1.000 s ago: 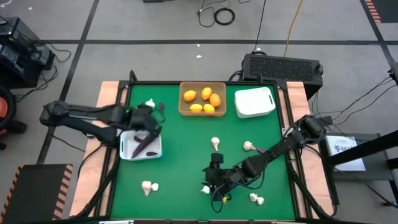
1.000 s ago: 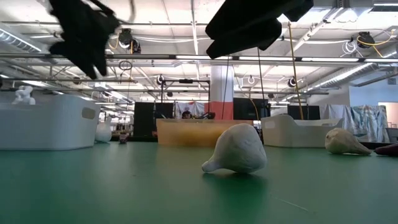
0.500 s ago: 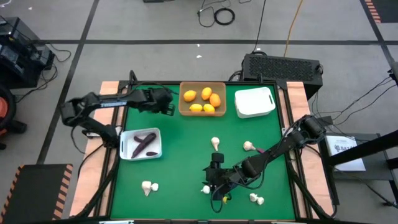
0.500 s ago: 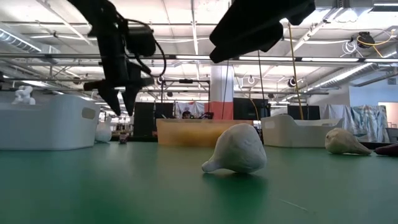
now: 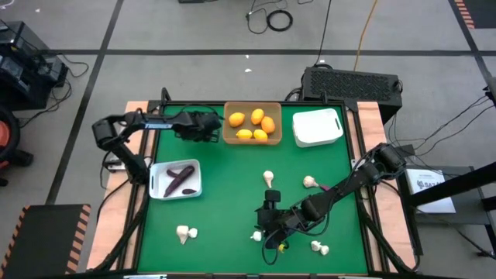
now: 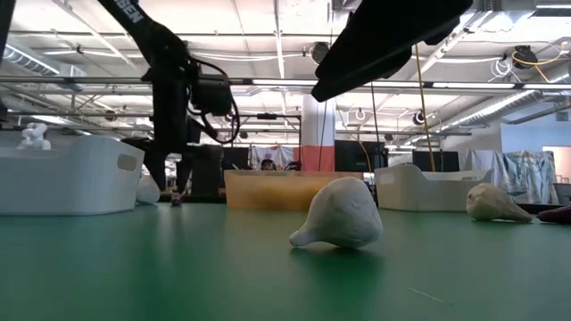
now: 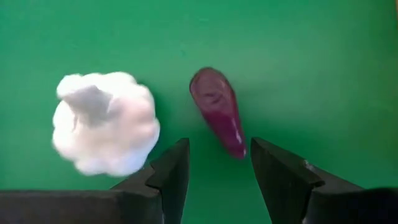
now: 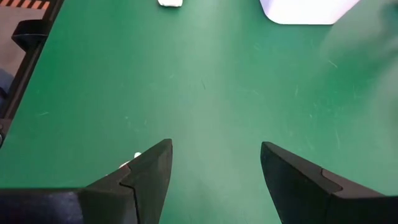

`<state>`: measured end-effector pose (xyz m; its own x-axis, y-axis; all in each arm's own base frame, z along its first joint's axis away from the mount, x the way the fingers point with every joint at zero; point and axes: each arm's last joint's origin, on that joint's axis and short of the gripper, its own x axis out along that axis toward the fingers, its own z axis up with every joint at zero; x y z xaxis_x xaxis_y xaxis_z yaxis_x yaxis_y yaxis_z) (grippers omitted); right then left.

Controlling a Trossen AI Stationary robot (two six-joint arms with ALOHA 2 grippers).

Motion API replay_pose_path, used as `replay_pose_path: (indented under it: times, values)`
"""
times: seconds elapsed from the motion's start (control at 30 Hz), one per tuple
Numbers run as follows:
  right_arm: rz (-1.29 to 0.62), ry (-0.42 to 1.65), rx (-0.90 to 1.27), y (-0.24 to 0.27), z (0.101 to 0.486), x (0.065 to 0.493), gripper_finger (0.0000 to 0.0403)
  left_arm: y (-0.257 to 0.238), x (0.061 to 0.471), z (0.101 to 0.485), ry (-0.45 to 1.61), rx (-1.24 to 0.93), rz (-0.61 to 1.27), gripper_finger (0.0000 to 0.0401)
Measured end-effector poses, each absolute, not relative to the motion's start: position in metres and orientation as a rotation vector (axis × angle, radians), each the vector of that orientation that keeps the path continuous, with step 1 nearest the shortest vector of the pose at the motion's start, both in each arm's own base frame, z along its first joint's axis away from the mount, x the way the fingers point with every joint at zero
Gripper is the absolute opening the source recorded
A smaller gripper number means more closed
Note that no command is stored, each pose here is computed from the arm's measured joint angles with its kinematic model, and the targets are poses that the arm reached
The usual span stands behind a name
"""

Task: Sort produce into baskets
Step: Put the eggplant into the left white bin

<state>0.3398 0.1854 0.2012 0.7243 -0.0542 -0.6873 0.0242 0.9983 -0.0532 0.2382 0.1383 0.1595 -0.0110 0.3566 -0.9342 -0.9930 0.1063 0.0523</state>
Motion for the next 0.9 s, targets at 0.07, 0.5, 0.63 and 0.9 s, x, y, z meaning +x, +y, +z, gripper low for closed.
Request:
replay_pose_path:
  times: [0.07, 0.5, 0.63, 0.9]
  values:
    - [-0.043, 0.76, -0.042, 0.186, 0.201, 0.34, 0.0235, 0.14, 0.241, 0.159, 0.983, -0.849, 1.293, 0.0178]
    - [-0.035, 0.763, -0.048, 0.186, 0.201, 0.339, 0.0235, 0.142, 0.244, 0.153, 0.857, -0.973, 1.401, 0.0178]
    - [-0.032, 0.763, -0.048, 0.187, 0.201, 0.339, 0.0235, 0.142, 0.246, 0.143, 0.892, -0.976, 1.413, 0.0178]
    - [-0.009, 0.763, -0.066, 0.194, 0.201, 0.335, 0.0235, 0.144, 0.248, 0.136, 0.893, -0.962, 1.427, 0.0178]
